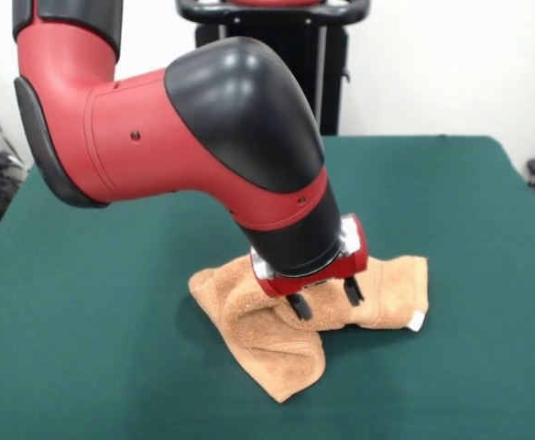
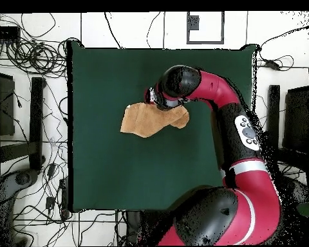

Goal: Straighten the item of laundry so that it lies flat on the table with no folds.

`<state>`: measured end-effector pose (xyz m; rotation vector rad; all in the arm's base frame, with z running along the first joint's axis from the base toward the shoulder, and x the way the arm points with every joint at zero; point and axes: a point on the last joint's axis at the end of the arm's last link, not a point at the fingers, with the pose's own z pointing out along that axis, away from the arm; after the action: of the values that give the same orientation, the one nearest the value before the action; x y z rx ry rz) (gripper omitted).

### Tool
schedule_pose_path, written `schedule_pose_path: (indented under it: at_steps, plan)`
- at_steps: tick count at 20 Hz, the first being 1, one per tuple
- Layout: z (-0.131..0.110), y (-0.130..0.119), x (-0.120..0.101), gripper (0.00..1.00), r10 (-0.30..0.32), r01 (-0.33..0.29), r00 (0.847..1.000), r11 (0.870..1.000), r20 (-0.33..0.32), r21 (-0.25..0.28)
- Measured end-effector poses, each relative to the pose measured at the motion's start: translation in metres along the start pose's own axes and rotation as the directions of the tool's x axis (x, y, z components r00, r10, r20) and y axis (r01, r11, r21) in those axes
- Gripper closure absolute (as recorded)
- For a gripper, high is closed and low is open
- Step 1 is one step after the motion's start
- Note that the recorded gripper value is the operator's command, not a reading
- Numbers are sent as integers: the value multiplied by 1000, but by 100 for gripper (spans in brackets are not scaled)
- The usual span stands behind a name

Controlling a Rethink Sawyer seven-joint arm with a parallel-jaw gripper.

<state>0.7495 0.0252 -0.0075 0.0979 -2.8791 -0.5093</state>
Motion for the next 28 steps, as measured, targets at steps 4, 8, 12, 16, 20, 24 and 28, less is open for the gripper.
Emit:
schedule_pose_path:
  at_steps: [4,8,12,16,20,24,28]
  plan:
    - [1,0,0,0,-3,3,1000,1000,0,3]
    - [2,0,0,0,-10,10,1000,1000,4,11]
    - [1,1,-5,100,-17,16,999,1000,33,13]
    - [0,3,-7,100,-21,21,999,1000,47,9]
    - [0,6,-10,100,-27,26,998,1000,64,9]
    - [0,5,-12,100,-28,27,997,1000,75,13]
    - [0,5,-12,100,-29,28,997,999,76,15]
